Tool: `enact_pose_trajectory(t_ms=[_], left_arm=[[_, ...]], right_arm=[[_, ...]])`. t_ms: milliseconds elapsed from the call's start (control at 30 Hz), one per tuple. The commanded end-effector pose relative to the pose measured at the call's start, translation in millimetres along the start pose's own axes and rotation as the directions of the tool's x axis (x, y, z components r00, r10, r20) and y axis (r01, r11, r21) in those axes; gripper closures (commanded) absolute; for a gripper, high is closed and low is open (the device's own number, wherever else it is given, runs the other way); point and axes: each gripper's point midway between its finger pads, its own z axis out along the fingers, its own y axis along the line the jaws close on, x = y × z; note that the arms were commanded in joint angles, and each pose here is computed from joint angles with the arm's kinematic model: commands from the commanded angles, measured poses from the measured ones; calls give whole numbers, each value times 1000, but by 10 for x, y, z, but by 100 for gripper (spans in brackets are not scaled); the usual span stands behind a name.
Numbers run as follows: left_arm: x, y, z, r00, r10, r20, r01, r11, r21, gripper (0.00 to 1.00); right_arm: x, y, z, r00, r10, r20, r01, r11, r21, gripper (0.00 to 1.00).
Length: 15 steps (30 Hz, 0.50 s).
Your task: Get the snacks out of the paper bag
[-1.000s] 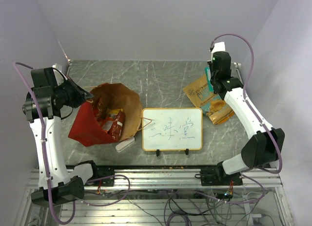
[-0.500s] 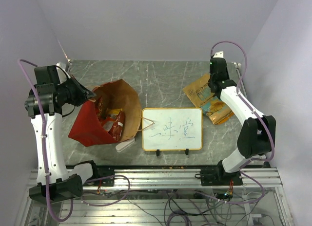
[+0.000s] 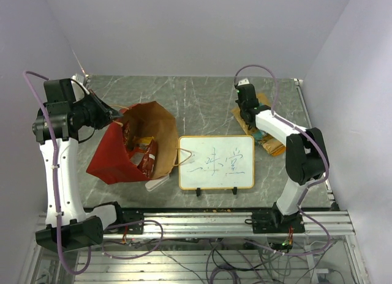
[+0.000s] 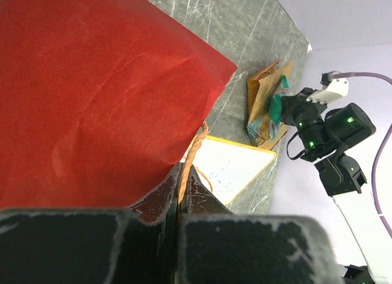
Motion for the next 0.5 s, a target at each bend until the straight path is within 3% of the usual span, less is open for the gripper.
enact_pose_trajectory(t_ms=[0,233,367,467], left_arm=[[-82,-168,-62,999,35,41,-37,998,58,93],[-78,-153,-2,1000,18,21,-19,998,61,93],[-153,-174,-67,997,47,62,-50,998,45,93],[-105,-131,-34,999,38,37,-39,999,37,93]], right_arm=[[-61,188,94,999,13,39,-10,998,-54,100],[-47,320,119,963,-228,141,235,971,-35,100],[-16,372,137,947,-271,174,282,958,-42,100],[-6,431,192,957,-229,176,242,969,-56,100]])
